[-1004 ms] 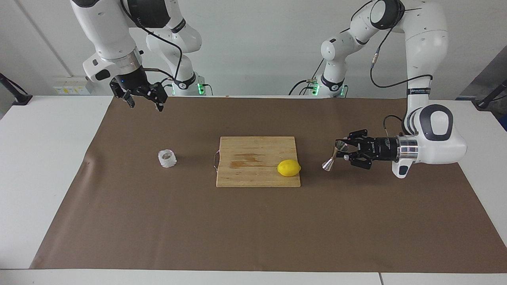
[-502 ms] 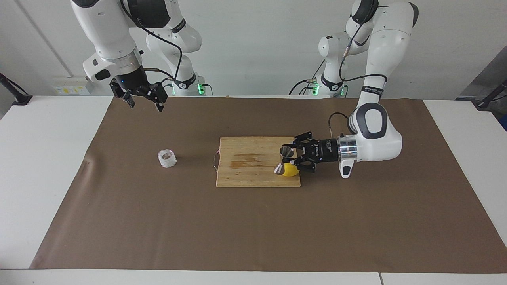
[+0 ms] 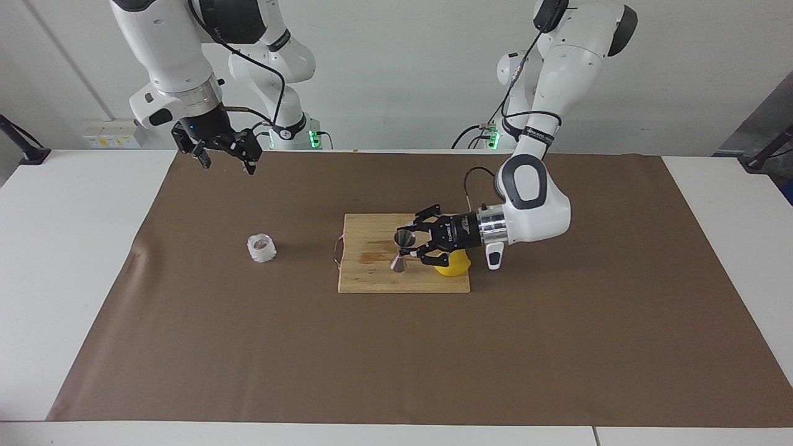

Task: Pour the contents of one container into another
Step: 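Carry the steel cup with the left gripper onto the wooden board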

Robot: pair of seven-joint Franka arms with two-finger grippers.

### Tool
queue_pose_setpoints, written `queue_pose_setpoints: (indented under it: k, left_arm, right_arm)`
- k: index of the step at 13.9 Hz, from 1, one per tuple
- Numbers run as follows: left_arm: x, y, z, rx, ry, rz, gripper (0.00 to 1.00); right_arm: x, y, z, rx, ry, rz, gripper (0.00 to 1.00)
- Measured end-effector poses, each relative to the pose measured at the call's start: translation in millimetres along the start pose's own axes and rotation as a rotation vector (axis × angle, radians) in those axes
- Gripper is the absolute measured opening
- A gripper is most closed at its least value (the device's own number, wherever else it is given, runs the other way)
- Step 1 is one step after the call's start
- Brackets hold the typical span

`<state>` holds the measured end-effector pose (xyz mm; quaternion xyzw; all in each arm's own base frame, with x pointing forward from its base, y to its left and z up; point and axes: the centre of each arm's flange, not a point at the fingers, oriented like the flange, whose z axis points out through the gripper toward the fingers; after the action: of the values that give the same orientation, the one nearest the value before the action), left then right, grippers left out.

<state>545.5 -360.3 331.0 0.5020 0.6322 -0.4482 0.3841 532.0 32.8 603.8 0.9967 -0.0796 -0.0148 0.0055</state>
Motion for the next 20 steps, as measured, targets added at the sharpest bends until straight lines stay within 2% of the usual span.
queue_pose_setpoints:
  k: [5,11,20]
  left_arm:
    - [4,-12,16,-0.034,0.032,0.015,0.49]
    - [14,-13,15,-0.093,0.079,0.015,0.49]
    - [17,-16,19,-0.098,0.093,0.032,0.49]
  right_arm:
    - [0,0,0,0.0,0.0,0.0,1.0]
    - [0,0,0,0.0,0.0,0.0,1.0]
    - [0,0,0,0.0,0.0,0.0,1.0]
